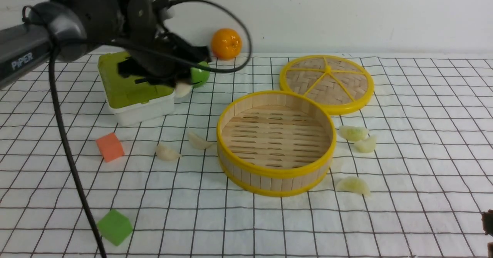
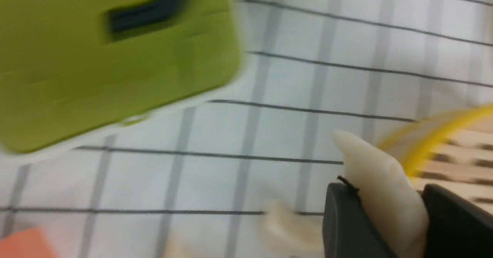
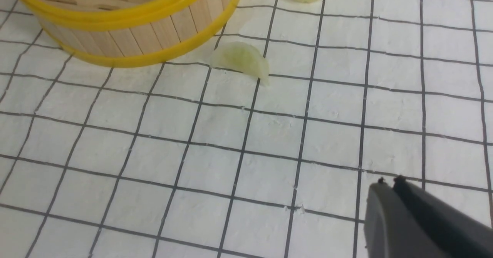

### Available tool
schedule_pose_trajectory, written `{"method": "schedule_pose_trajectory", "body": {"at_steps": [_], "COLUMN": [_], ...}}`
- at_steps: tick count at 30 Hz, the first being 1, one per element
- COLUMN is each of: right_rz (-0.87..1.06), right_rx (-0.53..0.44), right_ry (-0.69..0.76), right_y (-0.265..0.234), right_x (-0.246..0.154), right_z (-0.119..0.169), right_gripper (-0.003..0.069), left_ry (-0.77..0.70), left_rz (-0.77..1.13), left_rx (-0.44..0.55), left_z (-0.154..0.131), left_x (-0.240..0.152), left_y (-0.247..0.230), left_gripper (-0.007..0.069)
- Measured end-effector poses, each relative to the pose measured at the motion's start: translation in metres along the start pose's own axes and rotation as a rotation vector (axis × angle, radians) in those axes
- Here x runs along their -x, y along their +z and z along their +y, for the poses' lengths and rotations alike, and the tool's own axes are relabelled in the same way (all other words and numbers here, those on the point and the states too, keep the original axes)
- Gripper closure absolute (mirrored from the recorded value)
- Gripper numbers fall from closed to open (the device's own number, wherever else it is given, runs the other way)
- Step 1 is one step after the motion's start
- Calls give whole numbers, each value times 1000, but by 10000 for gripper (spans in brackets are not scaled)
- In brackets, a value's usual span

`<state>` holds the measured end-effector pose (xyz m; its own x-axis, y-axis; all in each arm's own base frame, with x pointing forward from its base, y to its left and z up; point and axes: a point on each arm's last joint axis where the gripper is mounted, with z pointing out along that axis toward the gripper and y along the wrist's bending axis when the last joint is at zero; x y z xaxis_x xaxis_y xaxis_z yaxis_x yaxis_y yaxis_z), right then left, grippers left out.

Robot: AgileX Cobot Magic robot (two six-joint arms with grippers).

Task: Put the dumplings into the steamer on the table with the white tablecloth.
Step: 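Reach for and grasp a dumpling on the table with the left gripper, then place the dumpling into the bamboo steamer basket with the left gripper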

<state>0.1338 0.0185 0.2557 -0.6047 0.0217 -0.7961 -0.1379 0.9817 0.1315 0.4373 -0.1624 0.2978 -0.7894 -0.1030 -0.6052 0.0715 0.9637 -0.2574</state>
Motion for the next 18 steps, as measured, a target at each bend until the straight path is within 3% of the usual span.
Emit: {"method": "schedule_pose_trajectory", "body": {"at_steps": [3, 6, 12, 18], "right_rz": [0, -1, -3, -6], "right_rx": [0, 0, 6, 11], "right_ry": [1, 1, 13, 24], "right_y": [0, 0, 0, 0], "right_x": [0, 0, 0, 1], "right_z": [0, 0, 1, 1], "right_gripper": [638, 636, 628, 627], "left_ry": [89, 111, -12, -34], "left_rz": [52, 114, 202, 207], "left_rx": [-96, -113, -38, -12], "left_z": [-47, -72, -69, -65], "left_x": [-10, -25, -47, -53], "left_y": [9, 34, 93, 109], "left_gripper": [396, 396, 396, 382]}}
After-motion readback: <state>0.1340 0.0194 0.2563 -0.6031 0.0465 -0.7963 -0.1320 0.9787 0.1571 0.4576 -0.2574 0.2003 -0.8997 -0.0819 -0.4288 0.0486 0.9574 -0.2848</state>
